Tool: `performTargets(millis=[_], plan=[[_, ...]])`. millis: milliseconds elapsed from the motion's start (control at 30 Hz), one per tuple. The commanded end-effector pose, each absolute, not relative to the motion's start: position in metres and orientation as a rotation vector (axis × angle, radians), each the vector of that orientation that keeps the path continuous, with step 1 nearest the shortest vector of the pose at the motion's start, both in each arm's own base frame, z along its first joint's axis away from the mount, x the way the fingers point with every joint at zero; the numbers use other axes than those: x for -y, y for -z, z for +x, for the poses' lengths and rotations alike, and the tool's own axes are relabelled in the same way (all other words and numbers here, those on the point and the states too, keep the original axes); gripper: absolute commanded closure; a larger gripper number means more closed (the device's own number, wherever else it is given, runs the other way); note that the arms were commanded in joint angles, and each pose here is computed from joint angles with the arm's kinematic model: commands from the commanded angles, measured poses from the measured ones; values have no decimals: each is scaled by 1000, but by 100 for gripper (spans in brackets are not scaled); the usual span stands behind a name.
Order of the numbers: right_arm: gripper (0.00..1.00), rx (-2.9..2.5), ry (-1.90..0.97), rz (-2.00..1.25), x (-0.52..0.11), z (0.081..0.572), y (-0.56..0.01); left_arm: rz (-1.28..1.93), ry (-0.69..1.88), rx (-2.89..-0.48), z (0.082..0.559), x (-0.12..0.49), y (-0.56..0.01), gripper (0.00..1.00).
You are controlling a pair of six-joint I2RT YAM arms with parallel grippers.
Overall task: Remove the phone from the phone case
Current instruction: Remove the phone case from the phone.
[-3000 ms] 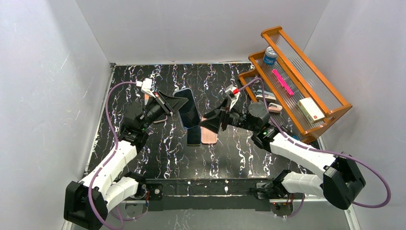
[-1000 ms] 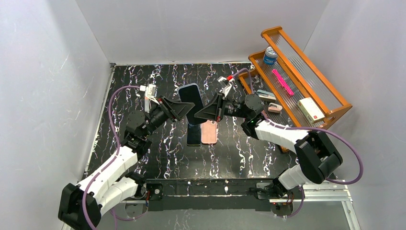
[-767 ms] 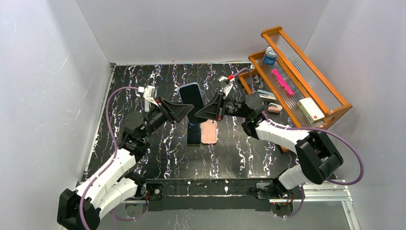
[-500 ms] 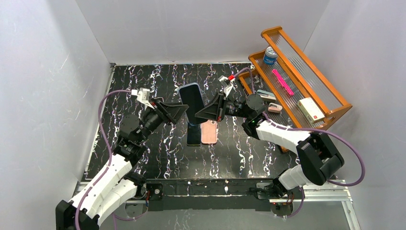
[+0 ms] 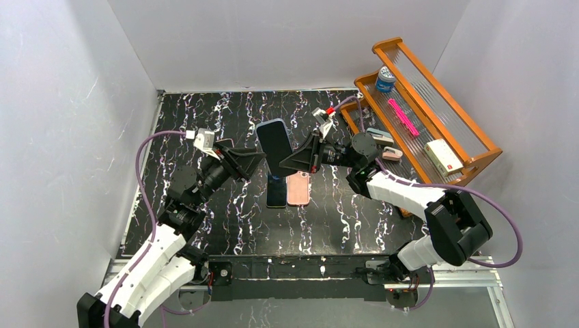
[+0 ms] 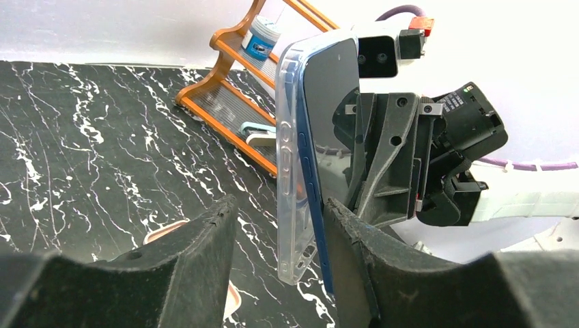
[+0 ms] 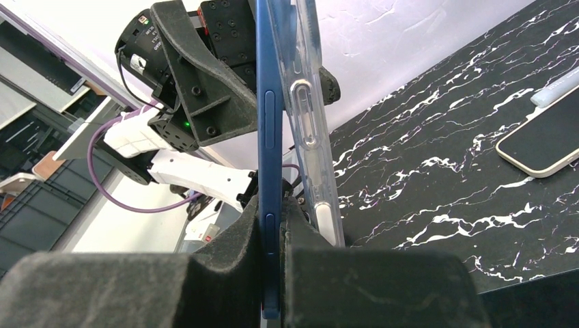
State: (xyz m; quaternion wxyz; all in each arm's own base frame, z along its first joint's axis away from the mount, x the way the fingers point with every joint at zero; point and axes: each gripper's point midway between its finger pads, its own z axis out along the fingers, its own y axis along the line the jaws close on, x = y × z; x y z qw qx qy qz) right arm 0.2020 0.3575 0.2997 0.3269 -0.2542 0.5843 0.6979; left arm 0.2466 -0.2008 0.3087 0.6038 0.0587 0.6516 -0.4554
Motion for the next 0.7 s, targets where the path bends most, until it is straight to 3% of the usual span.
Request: performTargets(millis=[0, 267, 667], plan=[[99, -1265, -1798, -757, -349, 189, -364, 147, 998, -1485, 246, 192, -311, 53], [99, -1253, -1794, -765, -349, 189, -367, 153, 998, -1509, 246, 193, -304, 55], [99, -1261, -1816, -780, -350, 186, -364, 227, 1202, -1455, 240, 222, -320, 56]])
